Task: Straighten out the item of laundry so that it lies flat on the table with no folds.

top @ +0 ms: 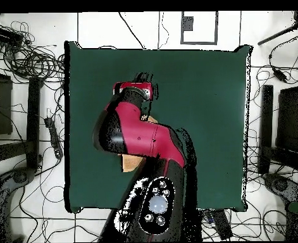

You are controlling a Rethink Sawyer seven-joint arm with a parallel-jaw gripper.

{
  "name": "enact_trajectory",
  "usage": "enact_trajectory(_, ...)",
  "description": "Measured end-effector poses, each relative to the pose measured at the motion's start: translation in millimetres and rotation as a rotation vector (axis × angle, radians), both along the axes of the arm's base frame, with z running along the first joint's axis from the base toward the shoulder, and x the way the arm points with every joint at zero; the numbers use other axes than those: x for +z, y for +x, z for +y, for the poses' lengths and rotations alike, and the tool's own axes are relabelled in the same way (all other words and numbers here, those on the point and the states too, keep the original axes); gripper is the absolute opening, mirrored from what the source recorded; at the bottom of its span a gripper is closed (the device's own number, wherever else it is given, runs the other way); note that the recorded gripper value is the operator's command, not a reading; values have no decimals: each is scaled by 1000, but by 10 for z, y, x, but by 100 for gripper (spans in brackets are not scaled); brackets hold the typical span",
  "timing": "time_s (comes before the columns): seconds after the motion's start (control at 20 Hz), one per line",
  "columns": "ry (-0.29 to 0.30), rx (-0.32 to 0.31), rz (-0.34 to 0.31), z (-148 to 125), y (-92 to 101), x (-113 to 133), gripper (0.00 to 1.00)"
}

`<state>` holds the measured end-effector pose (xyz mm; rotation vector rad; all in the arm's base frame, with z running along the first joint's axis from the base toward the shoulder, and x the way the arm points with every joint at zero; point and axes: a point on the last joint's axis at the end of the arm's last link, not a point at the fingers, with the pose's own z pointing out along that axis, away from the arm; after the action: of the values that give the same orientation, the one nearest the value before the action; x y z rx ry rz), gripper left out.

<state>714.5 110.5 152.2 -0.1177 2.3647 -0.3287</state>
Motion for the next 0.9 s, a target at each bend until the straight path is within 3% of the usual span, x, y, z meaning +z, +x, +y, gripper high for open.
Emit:
enact_trajectory(0.45,15,5,30,-193,-38,-143,0)
enact_trajectory(0.9,4,60,-30,-111,-69,-321,0)
